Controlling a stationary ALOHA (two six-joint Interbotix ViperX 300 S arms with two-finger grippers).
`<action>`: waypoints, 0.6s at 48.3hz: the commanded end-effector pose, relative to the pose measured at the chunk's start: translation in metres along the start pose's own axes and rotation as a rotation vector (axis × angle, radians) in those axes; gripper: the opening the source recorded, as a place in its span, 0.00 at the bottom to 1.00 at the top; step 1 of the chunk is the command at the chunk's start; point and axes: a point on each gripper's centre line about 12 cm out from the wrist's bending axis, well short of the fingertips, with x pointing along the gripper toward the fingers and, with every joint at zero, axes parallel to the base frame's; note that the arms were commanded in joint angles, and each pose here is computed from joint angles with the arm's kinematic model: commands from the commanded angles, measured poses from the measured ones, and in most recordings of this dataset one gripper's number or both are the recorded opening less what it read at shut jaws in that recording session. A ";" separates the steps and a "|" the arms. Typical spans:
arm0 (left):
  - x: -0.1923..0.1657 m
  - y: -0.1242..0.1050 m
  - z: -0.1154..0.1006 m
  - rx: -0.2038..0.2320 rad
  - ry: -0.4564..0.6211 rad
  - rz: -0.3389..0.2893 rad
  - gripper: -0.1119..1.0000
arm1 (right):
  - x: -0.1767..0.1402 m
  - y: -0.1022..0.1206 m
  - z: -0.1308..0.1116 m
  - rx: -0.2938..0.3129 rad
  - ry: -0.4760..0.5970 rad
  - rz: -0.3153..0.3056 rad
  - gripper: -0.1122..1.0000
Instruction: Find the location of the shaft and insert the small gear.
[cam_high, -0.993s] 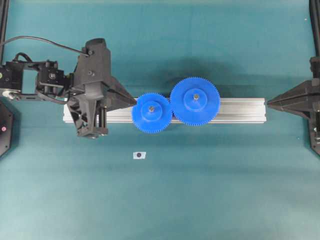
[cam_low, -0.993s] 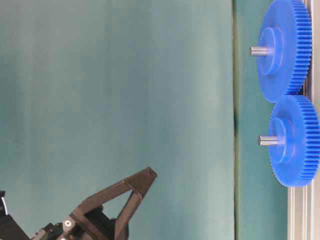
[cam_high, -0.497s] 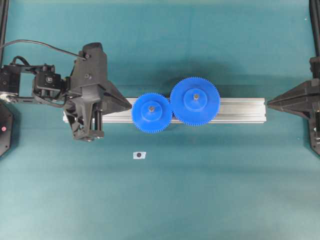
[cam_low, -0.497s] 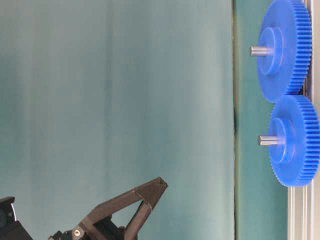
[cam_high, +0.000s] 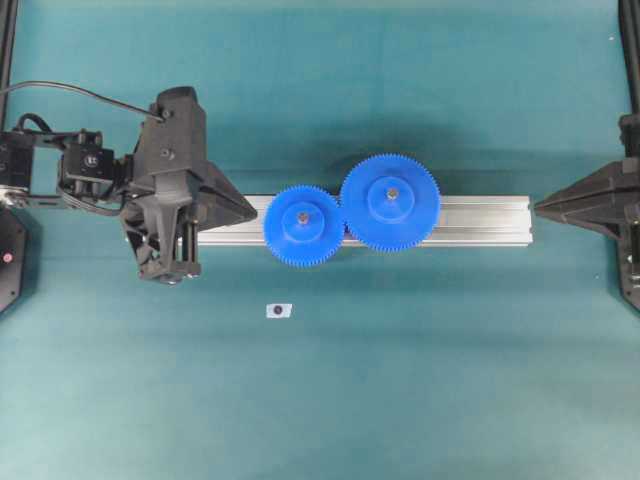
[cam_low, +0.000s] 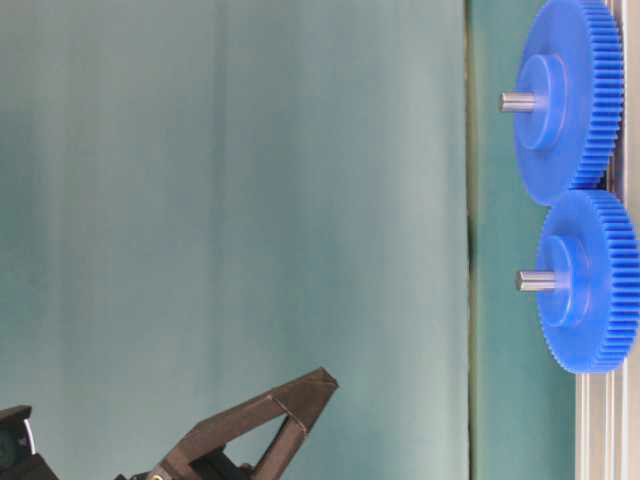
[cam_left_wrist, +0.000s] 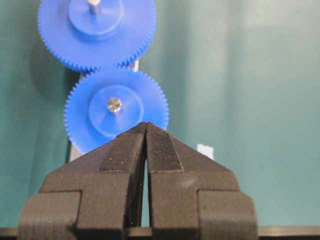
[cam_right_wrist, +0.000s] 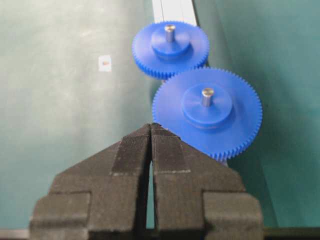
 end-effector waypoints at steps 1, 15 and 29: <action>-0.005 -0.002 0.010 0.006 -0.038 -0.006 0.09 | 0.000 0.000 0.004 0.010 -0.008 0.000 0.12; -0.005 -0.002 0.009 0.006 -0.035 -0.006 0.09 | 0.000 0.000 0.003 0.010 -0.005 -0.001 0.12; -0.005 -0.002 0.008 0.006 -0.034 -0.006 0.09 | 0.001 0.000 0.003 0.010 -0.003 -0.001 0.12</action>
